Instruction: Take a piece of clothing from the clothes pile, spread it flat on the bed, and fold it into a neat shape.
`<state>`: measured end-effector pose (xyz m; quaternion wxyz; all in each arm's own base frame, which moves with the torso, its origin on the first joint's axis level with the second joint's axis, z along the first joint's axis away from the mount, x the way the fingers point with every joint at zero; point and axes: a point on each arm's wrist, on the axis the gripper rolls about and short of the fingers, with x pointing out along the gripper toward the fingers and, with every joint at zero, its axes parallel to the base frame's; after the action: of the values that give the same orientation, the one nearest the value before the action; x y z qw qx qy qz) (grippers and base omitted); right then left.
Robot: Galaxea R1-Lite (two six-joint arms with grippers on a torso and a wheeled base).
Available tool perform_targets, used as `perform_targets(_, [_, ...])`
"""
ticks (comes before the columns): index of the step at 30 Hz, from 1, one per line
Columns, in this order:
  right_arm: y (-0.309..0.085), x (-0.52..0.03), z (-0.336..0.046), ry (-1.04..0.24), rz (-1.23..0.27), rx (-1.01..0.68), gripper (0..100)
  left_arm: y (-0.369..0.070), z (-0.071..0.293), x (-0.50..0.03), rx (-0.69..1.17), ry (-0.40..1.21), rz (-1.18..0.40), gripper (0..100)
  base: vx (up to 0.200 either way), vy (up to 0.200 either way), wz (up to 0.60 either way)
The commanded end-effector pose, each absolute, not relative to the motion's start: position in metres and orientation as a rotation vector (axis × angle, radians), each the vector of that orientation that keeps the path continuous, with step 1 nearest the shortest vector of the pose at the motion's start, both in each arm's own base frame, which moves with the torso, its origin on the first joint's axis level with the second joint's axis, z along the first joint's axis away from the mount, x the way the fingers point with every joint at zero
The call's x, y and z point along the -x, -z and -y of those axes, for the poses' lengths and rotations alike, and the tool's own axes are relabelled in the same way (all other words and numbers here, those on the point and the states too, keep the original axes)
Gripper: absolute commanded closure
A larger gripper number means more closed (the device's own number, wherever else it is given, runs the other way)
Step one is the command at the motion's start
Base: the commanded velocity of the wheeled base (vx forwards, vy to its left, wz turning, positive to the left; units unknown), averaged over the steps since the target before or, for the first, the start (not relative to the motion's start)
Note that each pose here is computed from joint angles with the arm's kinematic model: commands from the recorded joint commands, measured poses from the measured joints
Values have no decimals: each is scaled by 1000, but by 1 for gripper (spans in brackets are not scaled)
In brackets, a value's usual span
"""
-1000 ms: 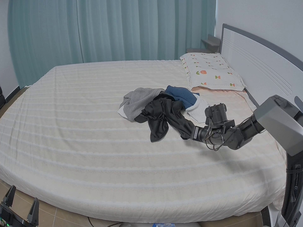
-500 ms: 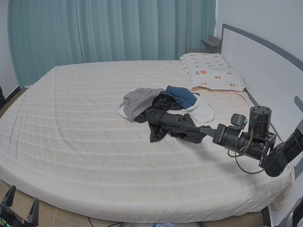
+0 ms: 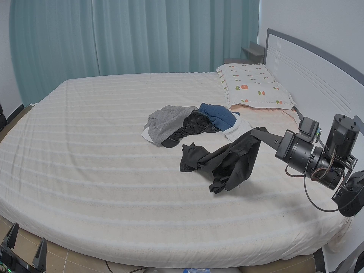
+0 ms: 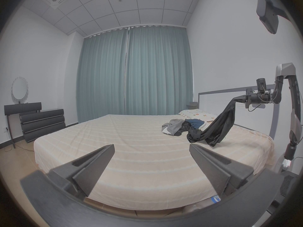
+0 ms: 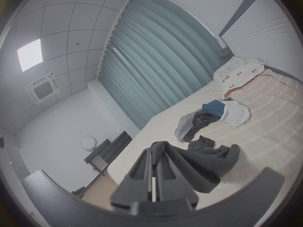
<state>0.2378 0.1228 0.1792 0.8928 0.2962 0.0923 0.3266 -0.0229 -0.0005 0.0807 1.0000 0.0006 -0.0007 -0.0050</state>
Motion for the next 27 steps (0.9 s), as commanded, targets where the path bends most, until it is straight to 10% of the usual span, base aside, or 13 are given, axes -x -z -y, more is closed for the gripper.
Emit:
perform_targets(1, [-186,-230,-122,-698,-170,-616,100,-76,0,23,-5,-2,5,0,0,0,0])
perform_targets(12, [-191,-220,-126,-731,-162,-614,100,-79,0,23,12,-9,23,0,0,0,0])
perform_targets(14, [-188,-222,-127,-728,-173,-616,100,-165,0,35,160,29,244,0,0,0,0])
perform_targets(27, [-178,-233,-132,-709,-205,-606,100,-177,7,-65,-141,268,-207,0,0,0,0])
